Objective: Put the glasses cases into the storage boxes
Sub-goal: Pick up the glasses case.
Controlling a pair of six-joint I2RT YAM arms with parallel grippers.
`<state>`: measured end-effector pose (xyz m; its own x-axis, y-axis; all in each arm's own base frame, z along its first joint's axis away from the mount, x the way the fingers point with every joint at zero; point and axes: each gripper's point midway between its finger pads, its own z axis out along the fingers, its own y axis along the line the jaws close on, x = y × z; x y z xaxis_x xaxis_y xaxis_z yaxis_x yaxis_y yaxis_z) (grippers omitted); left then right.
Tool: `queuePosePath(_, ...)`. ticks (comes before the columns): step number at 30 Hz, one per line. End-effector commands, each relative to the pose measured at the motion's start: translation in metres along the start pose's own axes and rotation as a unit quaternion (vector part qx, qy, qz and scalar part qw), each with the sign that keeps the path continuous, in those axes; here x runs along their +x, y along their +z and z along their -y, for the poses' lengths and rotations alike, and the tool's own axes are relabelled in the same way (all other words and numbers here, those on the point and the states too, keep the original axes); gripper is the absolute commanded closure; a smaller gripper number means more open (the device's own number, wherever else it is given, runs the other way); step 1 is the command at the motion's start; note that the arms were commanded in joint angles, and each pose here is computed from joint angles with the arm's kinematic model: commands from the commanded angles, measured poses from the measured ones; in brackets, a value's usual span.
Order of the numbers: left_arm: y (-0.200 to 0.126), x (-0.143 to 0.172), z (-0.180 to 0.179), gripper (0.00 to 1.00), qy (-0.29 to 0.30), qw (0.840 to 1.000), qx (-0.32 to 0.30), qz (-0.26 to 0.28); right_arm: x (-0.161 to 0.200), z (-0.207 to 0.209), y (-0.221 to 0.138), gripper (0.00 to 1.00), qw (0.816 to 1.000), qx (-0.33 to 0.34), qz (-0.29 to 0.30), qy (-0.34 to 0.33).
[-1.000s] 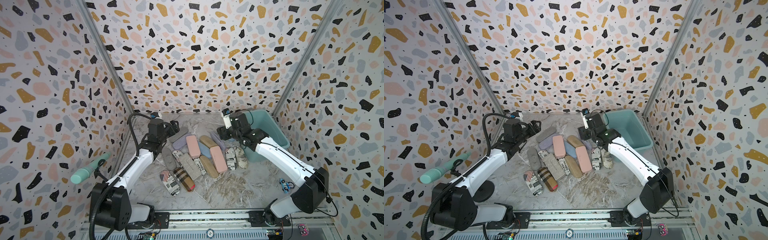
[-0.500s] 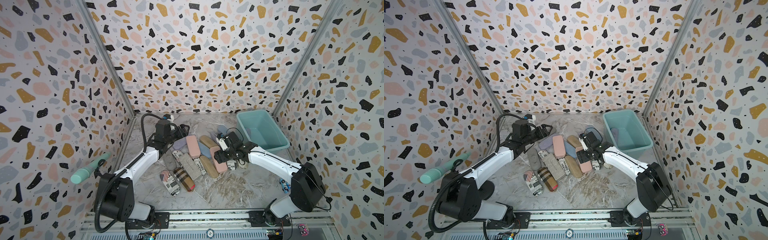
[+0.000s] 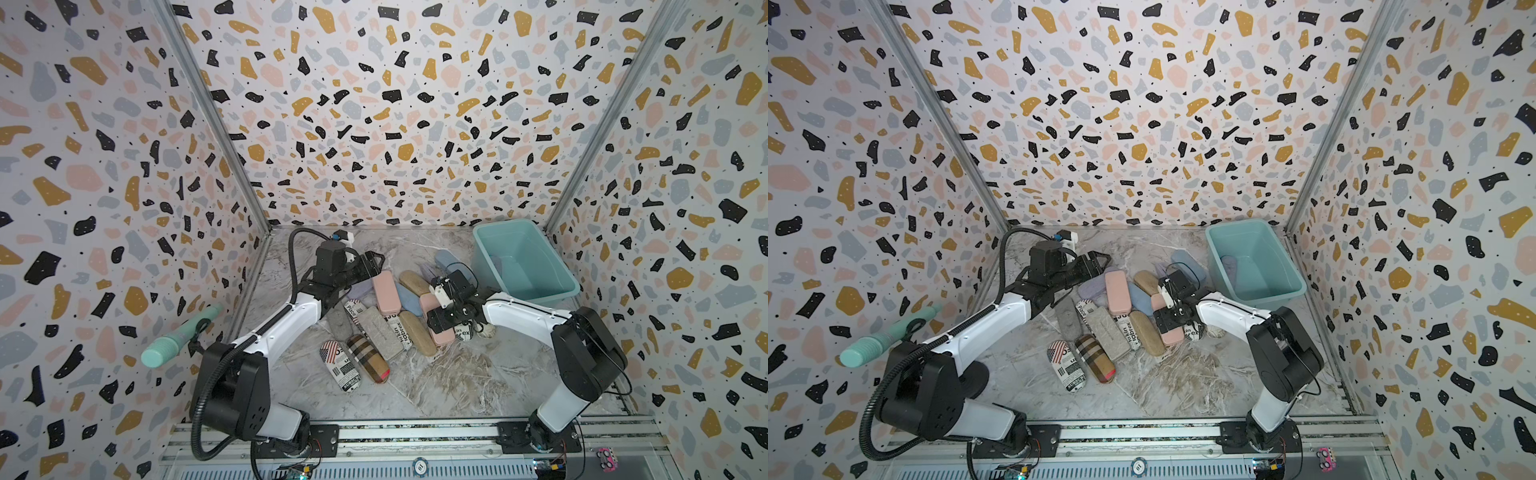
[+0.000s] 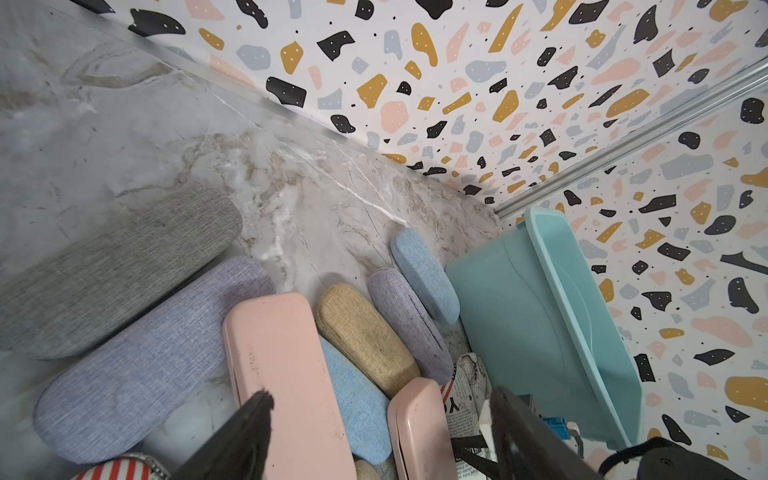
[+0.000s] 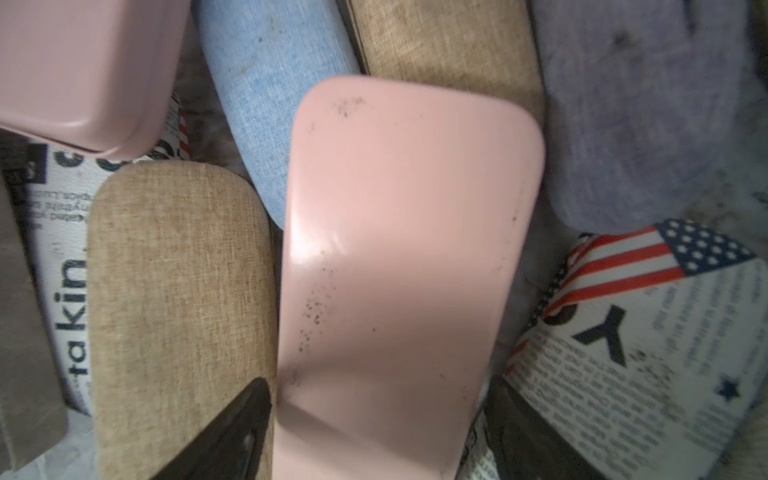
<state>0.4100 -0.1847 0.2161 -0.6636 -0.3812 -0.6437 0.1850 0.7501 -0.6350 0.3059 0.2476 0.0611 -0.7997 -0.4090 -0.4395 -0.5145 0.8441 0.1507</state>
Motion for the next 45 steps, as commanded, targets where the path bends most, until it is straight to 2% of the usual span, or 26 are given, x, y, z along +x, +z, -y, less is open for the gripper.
queuePosePath(1, -0.001, -0.011, 0.015, 0.17, 0.018, 1.0, 0.02, 0.011, 0.003, 0.0, 0.006, 0.17, 1.0, -0.001, -0.002, -0.003)
queuePosePath(11, -0.001, -0.011, 0.014, 0.17, 0.019, 1.0, 0.018, 0.011, 0.005, 0.005, 0.019, 0.17, 0.999, 0.04, -0.005, -0.011)
queuePosePath(17, -0.001, -0.011, 0.014, 0.17, 0.02, 1.0, 0.017, 0.012, 0.003, 0.004, 0.017, 0.26, 0.999, 0.049, 0.0, -0.016)
queuePosePath(23, -0.002, -0.012, 0.016, 0.17, 0.021, 1.0, 0.018, 0.013, 0.003, 0.001, 0.014, 0.29, 0.999, 0.047, 0.004, -0.017)
queuePosePath(31, -0.004, -0.014, 0.016, 0.17, 0.025, 0.999, 0.016, 0.015, -0.009, -0.005, -0.003, 0.3, 0.999, 0.043, 0.022, -0.02)
queuePosePath(45, -0.014, -0.024, 0.019, 0.17, 0.041, 0.999, 0.007, 0.035, -0.046, -0.012, -0.053, 0.31, 0.996, 0.044, 0.078, -0.029)
